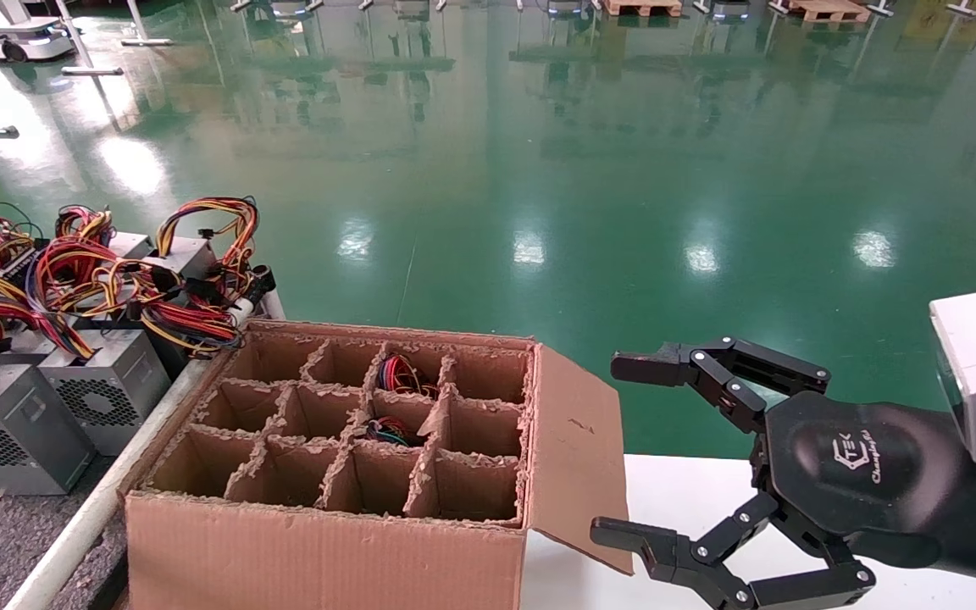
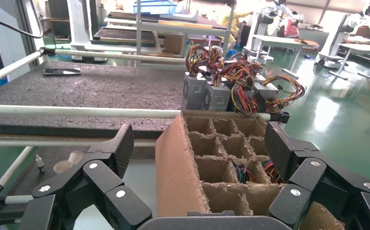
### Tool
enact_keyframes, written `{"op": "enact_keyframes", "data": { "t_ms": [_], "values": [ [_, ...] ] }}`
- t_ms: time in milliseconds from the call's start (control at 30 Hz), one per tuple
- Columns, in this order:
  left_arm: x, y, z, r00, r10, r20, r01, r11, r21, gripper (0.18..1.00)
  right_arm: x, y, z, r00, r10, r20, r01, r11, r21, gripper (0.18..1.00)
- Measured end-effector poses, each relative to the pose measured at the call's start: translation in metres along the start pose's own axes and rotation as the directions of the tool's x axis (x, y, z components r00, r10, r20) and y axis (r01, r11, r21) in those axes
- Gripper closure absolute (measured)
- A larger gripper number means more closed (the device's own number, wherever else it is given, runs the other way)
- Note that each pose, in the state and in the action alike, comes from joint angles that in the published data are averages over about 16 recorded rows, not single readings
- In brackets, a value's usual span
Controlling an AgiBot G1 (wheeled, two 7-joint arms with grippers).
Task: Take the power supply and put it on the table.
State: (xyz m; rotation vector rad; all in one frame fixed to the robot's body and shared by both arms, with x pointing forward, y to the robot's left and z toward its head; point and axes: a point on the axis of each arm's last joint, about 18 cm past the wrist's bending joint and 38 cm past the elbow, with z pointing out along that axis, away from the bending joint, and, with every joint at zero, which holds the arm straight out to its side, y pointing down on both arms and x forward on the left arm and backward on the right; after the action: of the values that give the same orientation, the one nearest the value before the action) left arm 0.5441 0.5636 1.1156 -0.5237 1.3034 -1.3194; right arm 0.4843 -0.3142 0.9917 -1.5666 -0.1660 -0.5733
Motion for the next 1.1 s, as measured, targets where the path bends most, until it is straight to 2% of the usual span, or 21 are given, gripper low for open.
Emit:
{"op": "enact_keyframes", "data": {
  "t_ms": [233,567,767,1100],
  "values": [
    [0.003,-0.037,0.021,0.999,0.037,-0.003,-0.037,0.992,0.119,0.5,0.0,0.0,0.0,1.0,0.0,0.0,0.0,1.0,0.0,0.178],
    [0.03,-0.044,0.04,0.994,0.051,-0.1,-0.033,0.985,0.172,0.298,0.0,0.0,0.0,1.0,0.0,-0.001,0.0,1.0,0.0,0.178],
    [0.055,-0.039,0.048,0.98,0.067,-0.187,-0.032,0.983,0.181,0.231,0.0,0.0,0.0,1.0,0.0,-0.001,0.0,1.0,0.0,0.178],
    [0.102,-0.028,0.055,0.937,0.082,-0.339,-0.017,0.982,0.19,0.188,0.0,0.0,0.0,1.0,0.0,-0.001,0.0,1.0,0.0,0.178]
  ]
}}
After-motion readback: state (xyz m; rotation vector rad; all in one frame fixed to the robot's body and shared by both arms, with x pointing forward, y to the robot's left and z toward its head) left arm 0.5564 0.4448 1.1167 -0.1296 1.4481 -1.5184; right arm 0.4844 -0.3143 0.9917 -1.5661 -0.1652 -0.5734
